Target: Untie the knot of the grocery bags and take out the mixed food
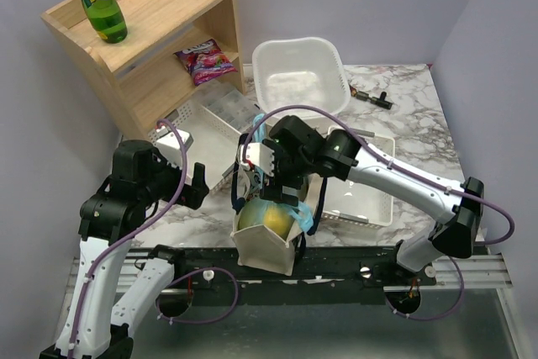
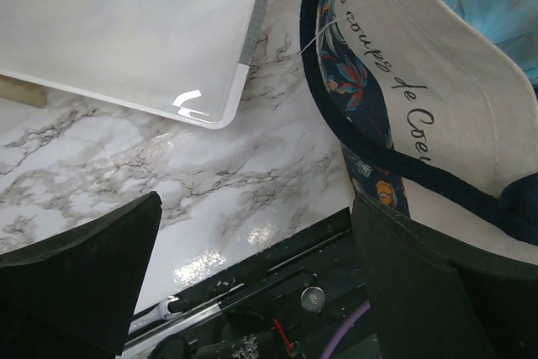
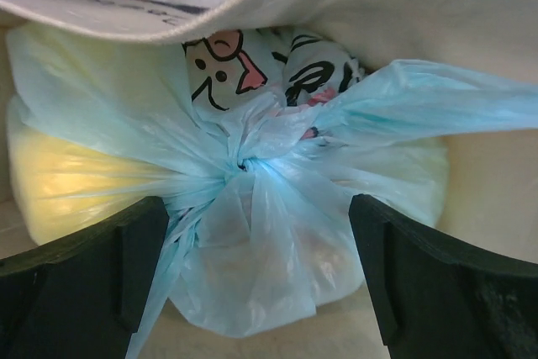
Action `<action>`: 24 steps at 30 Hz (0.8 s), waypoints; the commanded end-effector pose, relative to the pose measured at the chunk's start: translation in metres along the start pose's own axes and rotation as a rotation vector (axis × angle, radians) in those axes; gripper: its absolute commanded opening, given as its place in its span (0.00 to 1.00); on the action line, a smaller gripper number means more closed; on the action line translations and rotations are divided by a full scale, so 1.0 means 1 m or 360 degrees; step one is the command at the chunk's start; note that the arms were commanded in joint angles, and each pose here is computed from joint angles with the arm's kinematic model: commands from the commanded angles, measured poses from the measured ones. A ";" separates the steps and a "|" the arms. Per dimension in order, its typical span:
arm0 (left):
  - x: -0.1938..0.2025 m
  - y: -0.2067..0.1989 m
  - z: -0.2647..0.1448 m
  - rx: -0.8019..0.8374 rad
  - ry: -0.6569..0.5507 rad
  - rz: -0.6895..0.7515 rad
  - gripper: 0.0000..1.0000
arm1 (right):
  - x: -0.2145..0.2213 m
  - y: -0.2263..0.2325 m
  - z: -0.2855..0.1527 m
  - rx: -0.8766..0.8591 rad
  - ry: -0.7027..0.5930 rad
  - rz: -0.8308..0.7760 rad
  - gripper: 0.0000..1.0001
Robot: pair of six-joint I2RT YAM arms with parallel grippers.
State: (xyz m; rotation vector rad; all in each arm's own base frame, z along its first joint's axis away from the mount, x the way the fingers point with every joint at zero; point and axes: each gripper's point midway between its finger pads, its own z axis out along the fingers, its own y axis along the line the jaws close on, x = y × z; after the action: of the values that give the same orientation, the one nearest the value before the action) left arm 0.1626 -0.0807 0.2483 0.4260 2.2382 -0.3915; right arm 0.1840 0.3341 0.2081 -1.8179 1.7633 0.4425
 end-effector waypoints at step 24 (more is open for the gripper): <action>-0.080 -0.102 -0.070 0.0860 -0.0811 0.0984 0.99 | -0.093 -0.039 -0.094 0.0342 -0.0626 0.0110 0.01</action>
State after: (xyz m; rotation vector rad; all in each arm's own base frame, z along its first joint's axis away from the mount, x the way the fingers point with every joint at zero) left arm 0.1333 -0.1347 0.3234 0.9091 1.6922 -0.6254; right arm 0.1916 0.3456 0.2444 -1.6412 1.7316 0.5112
